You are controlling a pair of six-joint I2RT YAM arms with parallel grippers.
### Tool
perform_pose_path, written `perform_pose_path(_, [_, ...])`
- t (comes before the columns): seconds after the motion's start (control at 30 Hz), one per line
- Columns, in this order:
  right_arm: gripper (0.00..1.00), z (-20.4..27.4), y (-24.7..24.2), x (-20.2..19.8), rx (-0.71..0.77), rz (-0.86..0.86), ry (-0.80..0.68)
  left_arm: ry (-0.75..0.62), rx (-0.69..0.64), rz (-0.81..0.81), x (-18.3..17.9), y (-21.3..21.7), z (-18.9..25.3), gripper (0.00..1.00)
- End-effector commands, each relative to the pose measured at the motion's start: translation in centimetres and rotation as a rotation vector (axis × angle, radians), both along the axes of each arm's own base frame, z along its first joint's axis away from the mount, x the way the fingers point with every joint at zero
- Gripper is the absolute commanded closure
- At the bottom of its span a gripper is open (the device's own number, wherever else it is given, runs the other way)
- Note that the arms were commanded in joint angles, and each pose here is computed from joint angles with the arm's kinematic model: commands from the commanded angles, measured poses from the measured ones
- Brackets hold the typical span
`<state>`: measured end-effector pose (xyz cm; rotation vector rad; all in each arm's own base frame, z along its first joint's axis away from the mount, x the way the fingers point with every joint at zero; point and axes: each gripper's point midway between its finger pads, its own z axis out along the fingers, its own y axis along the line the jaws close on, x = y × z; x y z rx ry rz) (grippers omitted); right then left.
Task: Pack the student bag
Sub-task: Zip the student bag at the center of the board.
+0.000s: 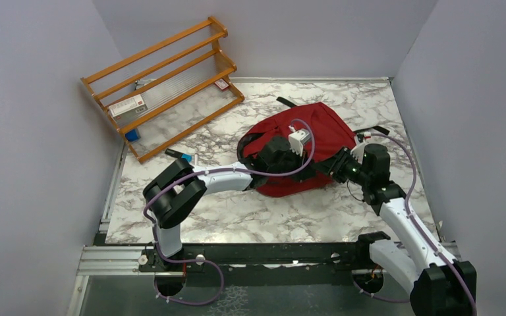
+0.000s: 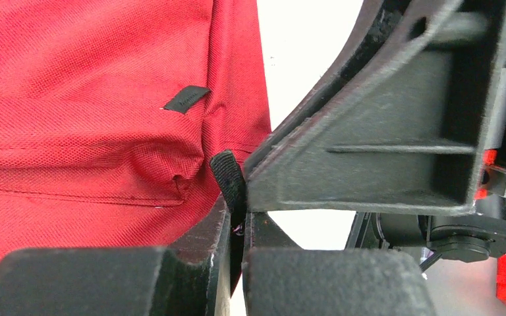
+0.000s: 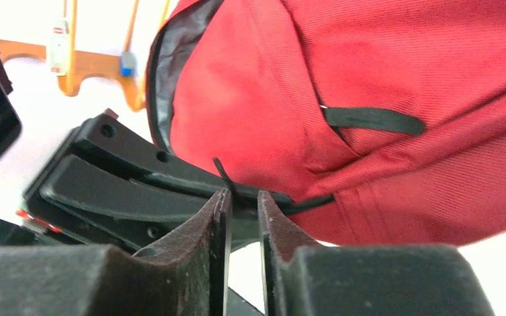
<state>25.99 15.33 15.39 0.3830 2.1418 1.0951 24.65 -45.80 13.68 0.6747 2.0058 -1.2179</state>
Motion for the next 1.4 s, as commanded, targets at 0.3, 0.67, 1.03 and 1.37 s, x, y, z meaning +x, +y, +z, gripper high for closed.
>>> perform_pose_path(0.3, [0.48, -3.0, -5.3, -1.9, -0.199, -0.271, 0.126, -0.041, -0.035, 0.024, 0.6, 0.6, 0.6, 1.0])
perform_pose_path(0.67, [0.32, -5.2, -3.2, -0.7, -0.054, -0.252, 0.184, -0.03, -0.03, -0.129, -1.6, 0.1, -0.6, 1.0])
perform_pose_path(1.03, [0.42, -7.6, -0.5, -1.1, 0.065, -0.136, 0.246, -0.034, -0.018, -0.191, -2.5, -0.2, -1.6, 1.0])
perform_pose_path(1.37, [0.43, -6.8, 1.0, -1.4, 0.117, -0.024, 0.179, -0.025, -0.021, -0.196, -2.5, -0.7, -1.7, 0.99])
